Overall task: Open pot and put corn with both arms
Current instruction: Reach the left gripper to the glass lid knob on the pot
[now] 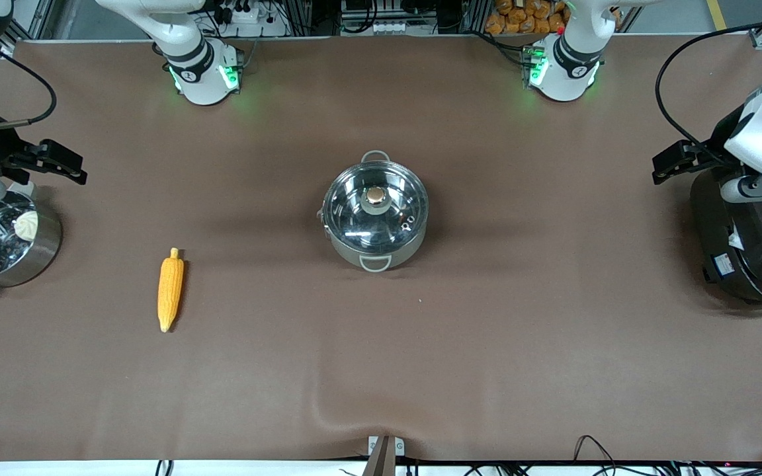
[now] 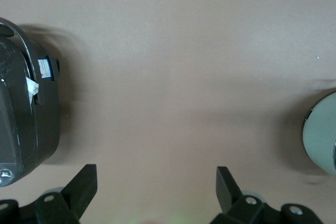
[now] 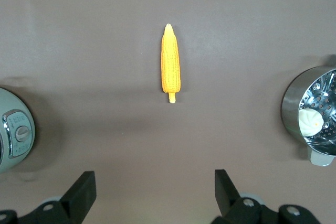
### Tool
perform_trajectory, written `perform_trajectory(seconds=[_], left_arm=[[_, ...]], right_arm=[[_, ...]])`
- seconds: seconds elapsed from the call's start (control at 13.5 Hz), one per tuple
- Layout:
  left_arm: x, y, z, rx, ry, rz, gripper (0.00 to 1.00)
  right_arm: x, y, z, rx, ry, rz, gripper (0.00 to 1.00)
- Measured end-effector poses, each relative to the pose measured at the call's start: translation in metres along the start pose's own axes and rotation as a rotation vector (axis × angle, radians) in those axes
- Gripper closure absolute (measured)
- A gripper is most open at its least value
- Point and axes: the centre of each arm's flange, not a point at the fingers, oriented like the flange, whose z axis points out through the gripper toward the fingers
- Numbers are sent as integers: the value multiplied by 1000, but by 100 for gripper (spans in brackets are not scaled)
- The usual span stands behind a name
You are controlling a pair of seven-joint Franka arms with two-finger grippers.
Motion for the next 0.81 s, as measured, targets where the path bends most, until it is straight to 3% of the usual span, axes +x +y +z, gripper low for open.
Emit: perform_trajectory(seconds=[0.44, 0.81], left_arm=[[-3, 12, -5, -3, 24, -7, 0], [-8, 126, 21, -12, 19, -25, 0]], right_arm=[[0, 0, 0, 0, -1, 1, 0], [-1, 3, 2, 0, -10, 2, 0]])
